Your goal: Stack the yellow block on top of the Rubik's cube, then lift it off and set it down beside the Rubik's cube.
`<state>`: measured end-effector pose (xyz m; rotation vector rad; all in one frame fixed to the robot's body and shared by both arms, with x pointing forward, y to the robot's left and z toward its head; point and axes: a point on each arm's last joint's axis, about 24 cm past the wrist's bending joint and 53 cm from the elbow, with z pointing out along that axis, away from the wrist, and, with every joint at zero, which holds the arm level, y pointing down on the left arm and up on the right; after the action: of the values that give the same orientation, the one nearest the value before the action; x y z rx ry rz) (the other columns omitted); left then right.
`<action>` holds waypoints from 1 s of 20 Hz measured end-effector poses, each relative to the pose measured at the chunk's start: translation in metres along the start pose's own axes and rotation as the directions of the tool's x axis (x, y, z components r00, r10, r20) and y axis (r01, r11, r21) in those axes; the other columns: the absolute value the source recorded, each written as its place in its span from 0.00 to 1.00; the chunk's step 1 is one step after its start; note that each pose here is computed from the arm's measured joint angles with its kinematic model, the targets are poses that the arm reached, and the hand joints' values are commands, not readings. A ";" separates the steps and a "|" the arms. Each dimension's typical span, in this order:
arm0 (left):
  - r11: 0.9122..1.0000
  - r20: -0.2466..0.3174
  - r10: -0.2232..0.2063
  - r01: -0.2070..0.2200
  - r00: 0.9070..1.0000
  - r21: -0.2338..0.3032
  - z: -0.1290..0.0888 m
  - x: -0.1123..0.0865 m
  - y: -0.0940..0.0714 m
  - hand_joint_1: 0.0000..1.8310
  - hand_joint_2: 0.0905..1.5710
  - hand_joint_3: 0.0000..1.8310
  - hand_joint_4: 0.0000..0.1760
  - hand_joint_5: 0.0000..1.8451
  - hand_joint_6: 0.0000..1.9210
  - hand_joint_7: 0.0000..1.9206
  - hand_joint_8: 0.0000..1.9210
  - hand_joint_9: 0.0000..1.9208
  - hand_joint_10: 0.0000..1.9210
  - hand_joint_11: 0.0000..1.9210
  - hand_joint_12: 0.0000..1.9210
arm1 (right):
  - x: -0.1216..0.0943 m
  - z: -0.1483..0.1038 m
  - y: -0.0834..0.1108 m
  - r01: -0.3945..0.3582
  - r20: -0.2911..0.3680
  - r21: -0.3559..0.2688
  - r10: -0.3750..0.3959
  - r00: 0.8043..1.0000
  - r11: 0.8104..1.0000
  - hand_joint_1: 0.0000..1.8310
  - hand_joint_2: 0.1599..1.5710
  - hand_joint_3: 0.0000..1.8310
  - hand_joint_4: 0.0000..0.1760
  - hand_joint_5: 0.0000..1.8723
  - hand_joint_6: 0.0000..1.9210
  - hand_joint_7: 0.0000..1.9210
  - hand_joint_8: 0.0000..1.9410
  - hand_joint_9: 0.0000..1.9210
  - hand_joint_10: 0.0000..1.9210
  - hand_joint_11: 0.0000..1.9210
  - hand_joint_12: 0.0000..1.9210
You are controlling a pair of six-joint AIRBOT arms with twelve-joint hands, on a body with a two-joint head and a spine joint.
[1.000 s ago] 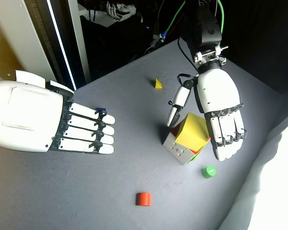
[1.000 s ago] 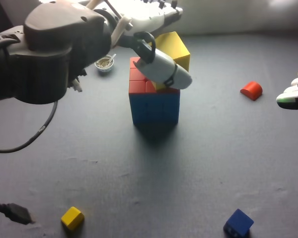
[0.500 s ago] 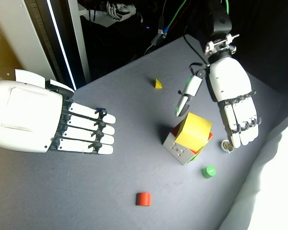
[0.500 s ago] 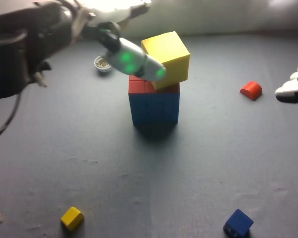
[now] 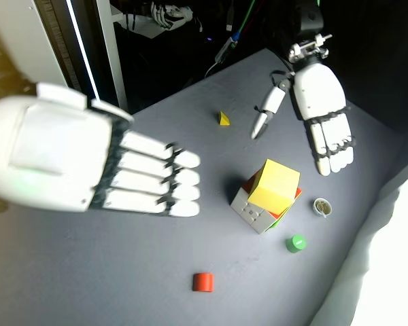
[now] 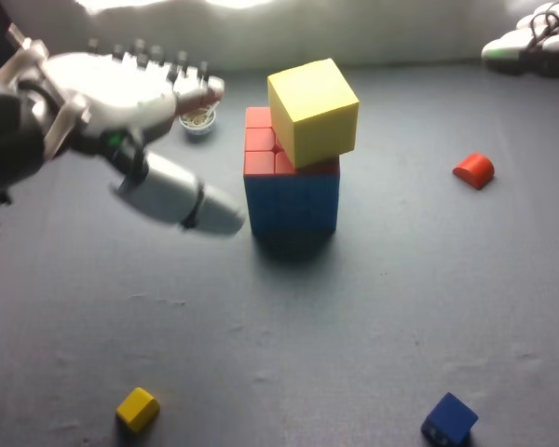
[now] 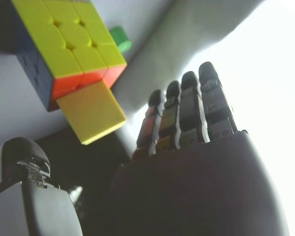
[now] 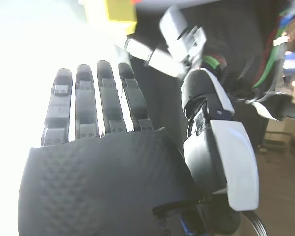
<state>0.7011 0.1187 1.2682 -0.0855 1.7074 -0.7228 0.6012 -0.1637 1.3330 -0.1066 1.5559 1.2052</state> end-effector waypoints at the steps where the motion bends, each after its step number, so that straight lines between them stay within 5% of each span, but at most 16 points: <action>1: 1.000 0.001 0.027 -0.027 1.000 0.003 -0.005 0.002 0.002 0.15 0.54 0.00 0.00 0.00 0.00 0.00 0.00 0.01 0.00 0.00 0.12 | 0.004 0.004 -0.001 0.028 -0.010 0.006 -0.028 1.000 1.000 0.03 0.78 0.00 0.00 0.01 0.00 0.01 0.00 0.00 0.00 0.00 0.00; 6: 0.986 0.016 0.155 -0.156 0.988 0.061 -0.026 0.007 -0.009 0.14 0.57 0.00 0.00 0.00 0.00 0.00 0.00 0.00 0.00 0.00 0.07 | 0.010 0.039 -0.023 0.018 -0.033 0.041 -0.017 0.999 0.999 0.22 0.62 0.00 0.00 0.00 0.00 0.00 0.00 0.00 0.00 0.00 0.00; 11: 0.974 0.038 0.218 -0.220 0.975 0.055 -0.032 0.006 -0.009 0.13 0.56 0.00 0.00 0.00 0.00 0.00 0.00 0.01 0.00 0.00 0.10 | -0.012 0.085 0.002 0.075 0.019 -0.052 -0.074 0.997 0.996 0.41 0.59 0.00 0.00 0.00 0.00 0.00 0.00 0.00 0.00 0.00 0.00; 14: 0.965 0.078 0.259 -0.262 0.963 0.031 -0.034 -0.001 -0.008 0.14 0.57 0.00 0.00 0.00 0.00 0.00 0.00 0.02 0.00 0.00 0.11 | -0.016 0.110 0.003 0.109 0.024 -0.055 -0.108 0.994 0.993 0.47 0.60 0.00 0.00 0.00 0.00 0.00 0.00 0.00 0.00 0.00 0.00; 16: 0.975 0.072 0.221 -0.222 0.973 0.006 -0.033 -0.001 -0.001 0.14 0.56 0.00 0.00 0.00 0.00 0.00 0.00 0.03 0.00 0.00 0.12 | -0.019 0.125 0.005 0.129 0.028 -0.060 -0.128 0.991 0.990 0.57 0.57 0.00 0.00 0.00 0.00 0.00 0.00 0.00 0.00 0.00 0.00; 18: 0.995 0.044 0.101 -0.100 0.994 -0.026 -0.033 0.008 0.012 0.15 0.57 0.00 0.00 0.00 0.00 0.00 0.00 0.03 0.00 0.00 0.12 | -0.017 0.139 0.005 0.138 0.021 -0.054 -0.137 0.990 0.989 0.57 0.56 0.00 0.00 0.00 0.00 0.00 0.00 0.00 0.00 0.00 0.00; 20: 0.998 0.059 -0.016 0.019 0.998 -0.060 -0.034 0.009 0.024 0.14 0.57 0.00 0.00 0.00 0.00 0.00 0.00 0.03 0.00 0.00 0.13 | -0.009 0.150 0.008 0.139 0.008 -0.047 -0.139 0.990 0.989 0.56 0.58 0.00 0.00 0.00 0.00 0.00 0.00 0.00 0.00 0.00 0.00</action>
<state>0.6750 0.1483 1.2514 -0.1627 1.6743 -0.6750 0.7017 -0.0558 1.3642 -0.2398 1.4909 1.1313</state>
